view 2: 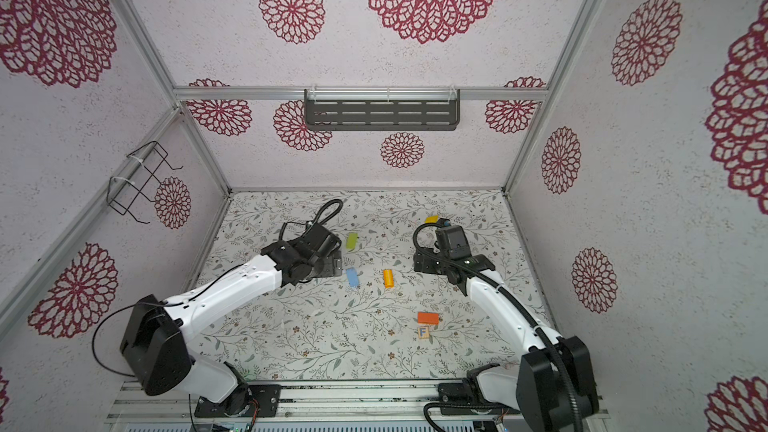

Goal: Build the wood block tower
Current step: 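Move the right gripper over the blue block while the left arm draws back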

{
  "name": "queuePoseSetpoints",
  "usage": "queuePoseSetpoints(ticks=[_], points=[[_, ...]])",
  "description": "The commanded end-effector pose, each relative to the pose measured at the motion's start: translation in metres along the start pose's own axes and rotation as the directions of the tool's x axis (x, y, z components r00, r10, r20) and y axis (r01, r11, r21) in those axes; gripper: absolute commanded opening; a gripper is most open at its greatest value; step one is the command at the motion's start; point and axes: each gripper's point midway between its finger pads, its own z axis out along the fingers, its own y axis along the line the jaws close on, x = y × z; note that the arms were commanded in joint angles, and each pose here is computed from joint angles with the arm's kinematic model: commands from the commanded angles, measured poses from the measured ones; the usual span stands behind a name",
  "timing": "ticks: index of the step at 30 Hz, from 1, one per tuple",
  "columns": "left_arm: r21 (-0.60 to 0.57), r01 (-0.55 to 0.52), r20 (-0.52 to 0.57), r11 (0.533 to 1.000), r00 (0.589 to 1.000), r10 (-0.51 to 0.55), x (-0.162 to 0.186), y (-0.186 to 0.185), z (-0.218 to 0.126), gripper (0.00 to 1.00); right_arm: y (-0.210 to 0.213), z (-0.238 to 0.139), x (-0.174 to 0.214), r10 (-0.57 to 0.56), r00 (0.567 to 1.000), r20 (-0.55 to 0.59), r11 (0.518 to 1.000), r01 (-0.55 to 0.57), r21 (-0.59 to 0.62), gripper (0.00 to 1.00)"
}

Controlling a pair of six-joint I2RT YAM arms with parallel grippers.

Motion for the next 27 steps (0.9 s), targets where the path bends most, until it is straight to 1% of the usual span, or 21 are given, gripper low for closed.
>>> queuePoseSetpoints(ticks=[1, 2, 3, 7, 10, 12, 15, 18, 23, 27], points=[[-0.003, 0.244, 0.130, 0.970, 0.962, -0.242, -0.030, 0.034, -0.002, 0.97, 0.021, 0.000, 0.000, -0.059, 0.997, -0.045, 0.997, 0.061, 0.056, 0.82], [-0.008, 0.290, 0.137, 0.957, 0.948, -0.286, -0.034, 0.047, -0.002, 0.97, 0.031, 0.005, 0.001, -0.062, 0.996, -0.061, 0.997, 0.065, 0.049, 0.80], [-0.006, 0.306, 0.142, 0.952, 0.943, -0.302, -0.037, 0.055, -0.003, 0.97, 0.040, 0.010, 0.002, -0.067, 0.995, -0.075, 0.997, 0.071, 0.044, 0.79], [0.009, 0.279, 0.233, 0.960, 0.933, -0.274, -0.043, 0.071, -0.006, 0.97, 0.072, 0.027, 0.007, -0.129, 0.984, -0.122, 0.989, 0.137, 0.053, 0.76], [0.043, 0.300, 0.287, 0.953, 0.910, -0.299, -0.040, 0.079, -0.002, 0.97, 0.099, 0.040, 0.011, -0.173, 0.972, -0.160, 0.983, 0.179, 0.028, 0.68], [0.051, 0.326, 0.304, 0.944, 0.895, -0.325, -0.036, 0.085, 0.004, 0.97, 0.116, 0.050, 0.017, -0.199, 0.958, -0.206, 0.979, 0.205, 0.006, 0.66], [0.040, 0.341, 0.318, 0.939, 0.887, -0.335, -0.030, 0.094, 0.013, 0.97, 0.138, 0.063, 0.024, -0.258, 0.932, -0.255, 0.964, 0.265, -0.004, 0.66], [0.014, 0.344, 0.332, 0.939, 0.884, -0.329, -0.024, 0.102, 0.022, 0.97, 0.156, 0.075, 0.030, -0.296, 0.912, -0.284, 0.953, 0.303, -0.020, 0.66], [-0.034, 0.350, 0.314, 0.936, 0.893, -0.322, -0.011, 0.115, 0.040, 0.97, 0.170, 0.097, 0.040, -0.318, 0.888, -0.333, 0.946, 0.322, -0.043, 0.66], [-0.030, 0.359, 0.311, 0.933, 0.890, -0.332, -0.003, 0.119, 0.046, 0.97, 0.176, 0.110, 0.050, -0.330, 0.872, -0.362, 0.941, 0.332, -0.058, 0.67]])
